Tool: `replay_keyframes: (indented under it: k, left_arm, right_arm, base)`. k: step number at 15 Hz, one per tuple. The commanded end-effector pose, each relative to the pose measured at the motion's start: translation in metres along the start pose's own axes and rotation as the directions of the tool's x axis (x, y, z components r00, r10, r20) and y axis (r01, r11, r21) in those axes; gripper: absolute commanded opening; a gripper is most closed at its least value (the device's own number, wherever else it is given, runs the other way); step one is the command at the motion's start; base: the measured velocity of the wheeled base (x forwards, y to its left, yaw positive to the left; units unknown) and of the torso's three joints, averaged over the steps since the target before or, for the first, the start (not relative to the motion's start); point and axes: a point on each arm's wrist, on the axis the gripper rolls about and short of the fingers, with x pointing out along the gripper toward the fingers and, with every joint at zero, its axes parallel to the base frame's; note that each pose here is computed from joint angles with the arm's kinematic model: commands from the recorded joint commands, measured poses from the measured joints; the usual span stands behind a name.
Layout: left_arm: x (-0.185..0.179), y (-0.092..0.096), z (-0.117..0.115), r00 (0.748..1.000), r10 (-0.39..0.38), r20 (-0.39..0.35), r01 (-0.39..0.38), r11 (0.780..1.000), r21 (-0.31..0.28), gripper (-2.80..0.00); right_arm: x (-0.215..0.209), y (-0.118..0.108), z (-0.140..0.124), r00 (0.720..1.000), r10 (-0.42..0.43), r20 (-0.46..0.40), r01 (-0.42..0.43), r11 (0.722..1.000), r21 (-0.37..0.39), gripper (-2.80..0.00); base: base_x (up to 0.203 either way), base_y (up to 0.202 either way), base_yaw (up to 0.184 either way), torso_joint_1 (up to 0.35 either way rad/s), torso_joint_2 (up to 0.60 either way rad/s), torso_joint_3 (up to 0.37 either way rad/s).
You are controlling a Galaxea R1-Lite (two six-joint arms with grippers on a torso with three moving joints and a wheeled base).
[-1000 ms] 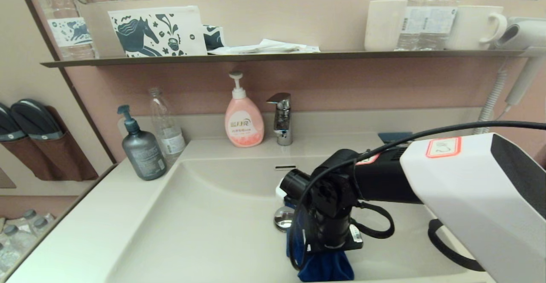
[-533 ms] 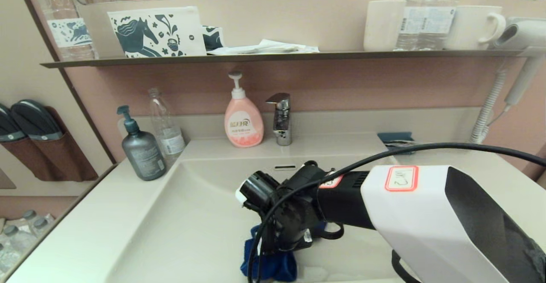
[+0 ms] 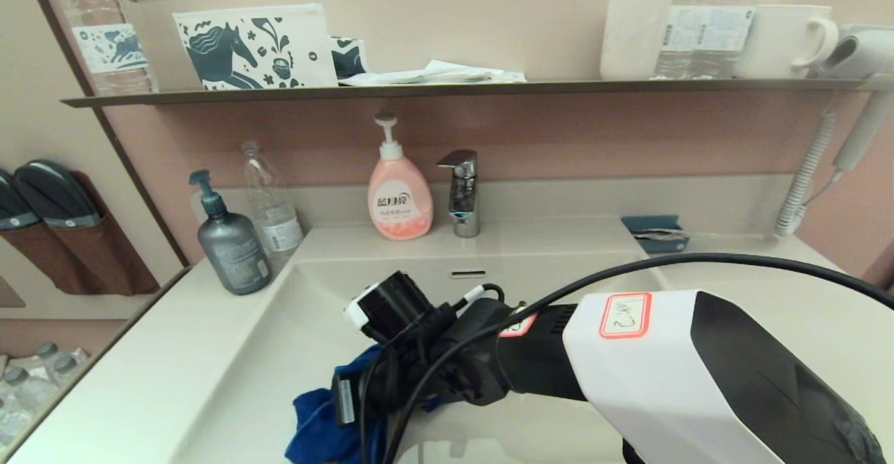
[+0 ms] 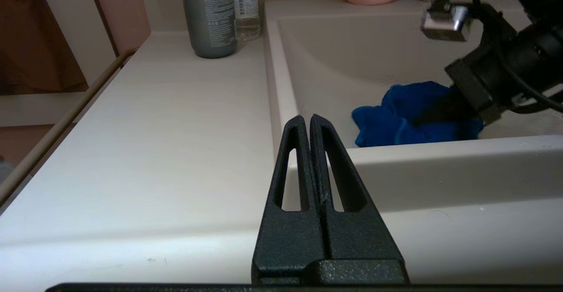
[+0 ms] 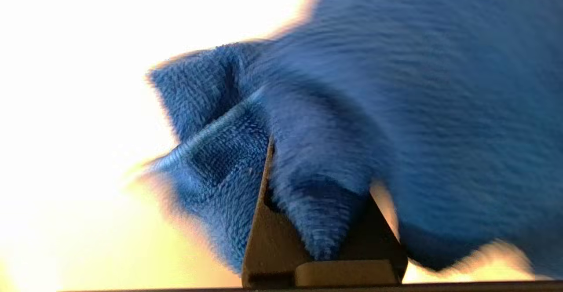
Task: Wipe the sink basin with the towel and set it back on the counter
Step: Wipe the sink
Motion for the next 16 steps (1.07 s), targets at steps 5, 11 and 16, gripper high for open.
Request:
replay_keyframes:
  k: [5, 11, 16]
  left_arm:
    - [0.0, 0.0, 0.0, 1.0, 0.0, 0.0, 0.0, 1.0, 0.0, -2.8]
    - [0.0, 0.0, 0.0, 1.0, 0.0, 0.0, 0.0, 1.0, 0.0, -2.8]
    - [0.0, 0.0, 0.0, 1.0, 0.0, -0.001, 0.0, 1.0, 0.0, -2.8]
  right_arm:
    - [0.01, 0.031, 0.006, 0.942, 0.332, 0.053, -0.319, 0.932, -0.173, -2.8]
    - [0.033, 0.034, -0.006, 0.876, 0.481, -0.03, -0.467, 0.832, -0.3, -2.8]
    - [0.046, 0.03, -0.005, 0.856, 0.516, 0.036, -0.456, 0.786, -0.417, -2.8]
  base:
    - [0.0, 0.0, 0.0, 0.0, 0.0, 0.0]
    - [0.0, 0.0, 0.0, 0.0, 0.0, 0.0]
    - [0.0, 0.0, 0.0, 0.0, 0.0, 0.0]
